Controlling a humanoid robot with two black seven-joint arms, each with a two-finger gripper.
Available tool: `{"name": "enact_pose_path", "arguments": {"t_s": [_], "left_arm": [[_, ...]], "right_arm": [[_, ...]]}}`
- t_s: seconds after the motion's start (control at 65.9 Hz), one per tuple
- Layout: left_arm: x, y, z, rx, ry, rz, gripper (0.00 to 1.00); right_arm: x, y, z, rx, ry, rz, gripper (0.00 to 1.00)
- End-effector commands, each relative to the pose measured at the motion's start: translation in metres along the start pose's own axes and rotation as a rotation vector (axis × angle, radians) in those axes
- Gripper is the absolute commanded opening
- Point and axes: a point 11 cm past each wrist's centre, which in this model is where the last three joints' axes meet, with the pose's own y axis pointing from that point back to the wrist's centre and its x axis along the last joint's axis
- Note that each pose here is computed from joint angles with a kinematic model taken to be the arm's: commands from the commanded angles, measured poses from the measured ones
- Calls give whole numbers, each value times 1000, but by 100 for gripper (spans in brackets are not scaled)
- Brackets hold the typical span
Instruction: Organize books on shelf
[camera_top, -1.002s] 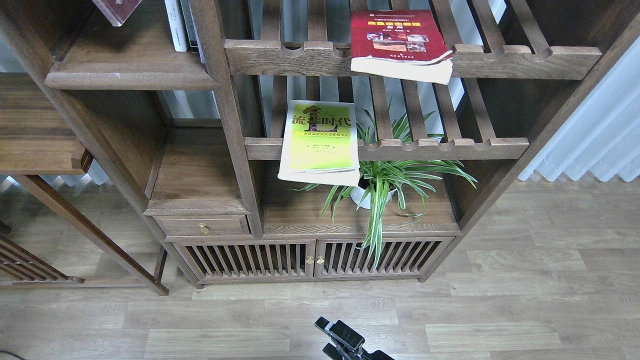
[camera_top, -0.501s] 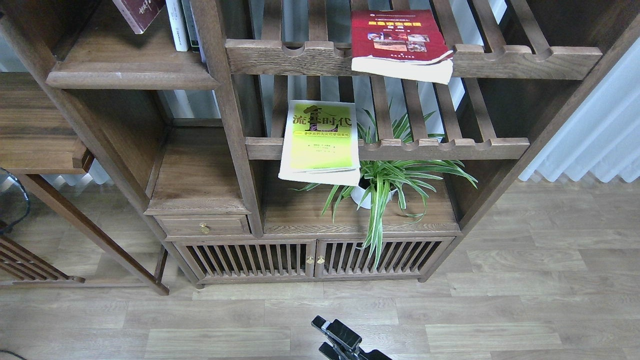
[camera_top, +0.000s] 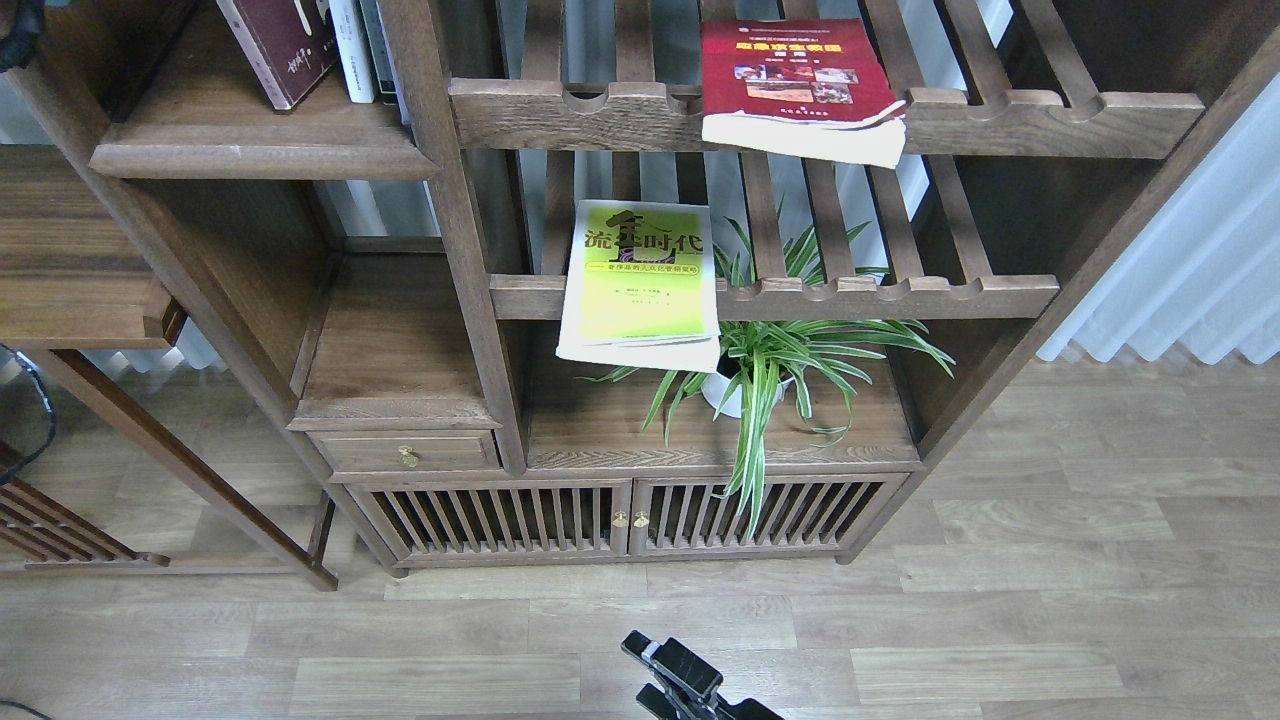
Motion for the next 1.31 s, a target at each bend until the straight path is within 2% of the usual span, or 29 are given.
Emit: {"name": "enact_pose_path", "arguments": {"t_s": [0.0,0.046,0.091,0.106,0.137,0.182,0.197,0.228,0.364,0.653,0.926,1.29], "left_arm": [[-6,-3,3,2,-5,-12,13],[-7,-3,4,-1,-5,-15,17],[-9,-4,4,1,-5,-19,27],[-9,-4,4,2,-7,-19,34],[-10,-4,4,1,-8,-20,39],[-10,-4,4,1,-8,-20,40],[-10,-4,5,-3,-6,-21,47],[-10,-4,5,-2,-7,-21,52],[-15,-6,7,-13,-10,-34,62],[-38,-7,41,-86,-35,-91,71],[-42,-4,48,-105,-46,-103,78],[-49,19,87,-209,-102,-140,93]], "right_arm": [[0,0,0,0,0,0,100],[0,0,0,0,0,0,100],[0,0,0,0,1,-1,100],[0,0,0,0,1,-1,100],[0,0,0,0,1,-1,100],[0,0,0,0,1,-1,100],[0,0,0,0,1,-1,100],[0,0,0,0,1,-1,100],[-1,0,-1,1,1,-1,100],[0,0,-1,0,1,1,100],[0,0,0,0,0,0,100],[1,0,1,0,-3,1,100]]}}
